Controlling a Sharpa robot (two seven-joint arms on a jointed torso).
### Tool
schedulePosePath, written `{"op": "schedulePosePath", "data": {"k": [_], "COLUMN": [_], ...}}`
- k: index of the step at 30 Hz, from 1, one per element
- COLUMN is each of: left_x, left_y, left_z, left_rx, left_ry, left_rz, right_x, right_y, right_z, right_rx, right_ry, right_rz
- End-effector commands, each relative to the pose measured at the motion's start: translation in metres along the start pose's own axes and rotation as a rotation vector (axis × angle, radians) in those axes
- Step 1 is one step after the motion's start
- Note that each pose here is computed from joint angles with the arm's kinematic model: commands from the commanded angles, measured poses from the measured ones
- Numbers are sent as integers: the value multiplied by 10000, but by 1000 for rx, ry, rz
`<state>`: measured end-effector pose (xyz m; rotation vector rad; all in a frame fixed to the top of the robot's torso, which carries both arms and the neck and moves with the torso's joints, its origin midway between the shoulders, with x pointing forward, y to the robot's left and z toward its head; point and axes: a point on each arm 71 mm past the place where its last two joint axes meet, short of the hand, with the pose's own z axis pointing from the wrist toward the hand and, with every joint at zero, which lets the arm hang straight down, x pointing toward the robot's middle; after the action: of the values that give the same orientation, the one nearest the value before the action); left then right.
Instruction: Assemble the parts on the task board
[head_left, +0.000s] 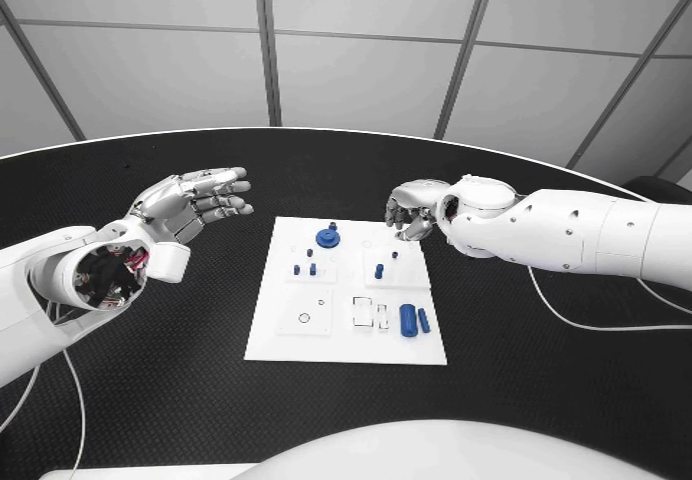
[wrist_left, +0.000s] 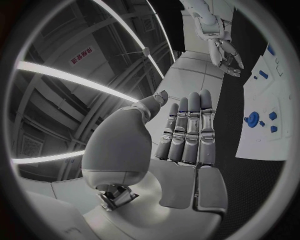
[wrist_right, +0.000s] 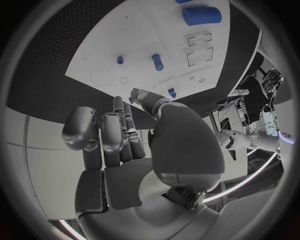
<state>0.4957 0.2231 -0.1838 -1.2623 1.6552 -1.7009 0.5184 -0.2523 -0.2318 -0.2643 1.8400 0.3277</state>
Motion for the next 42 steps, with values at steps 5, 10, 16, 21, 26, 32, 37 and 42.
{"op": "schedulePosePath", "data": {"k": [5, 10, 16, 21, 26, 32, 37, 42], "left_x": [25, 28, 48, 56, 63, 63, 59, 61], "left_y": [2, 4, 9, 10, 12, 13, 13, 15], "left_z": [10, 22, 39, 44, 51, 49, 48, 50], "left_rx": [4, 5, 4, 3, 3, 1, 1, -1], "left_ry": [2, -1, 3, 5, 7, 8, 7, 7], "left_rz": [-3, -2, -2, -3, -3, -3, -3, -3], "right_x": [130, 172, 194, 253, 340, 416, 442, 477], "right_y": [-26, -45, -90, -104, -109, -116, -128, -126], "right_z": [33, 54, 85, 94, 106, 118, 125, 128], "right_rx": [3, 0, 7, 8, 8, 8, 10, 8], "right_ry": [-11, -20, -26, -23, -15, -6, -2, 8], "right_rz": [7, 7, 3, 5, 7, 8, 7, 8]}}
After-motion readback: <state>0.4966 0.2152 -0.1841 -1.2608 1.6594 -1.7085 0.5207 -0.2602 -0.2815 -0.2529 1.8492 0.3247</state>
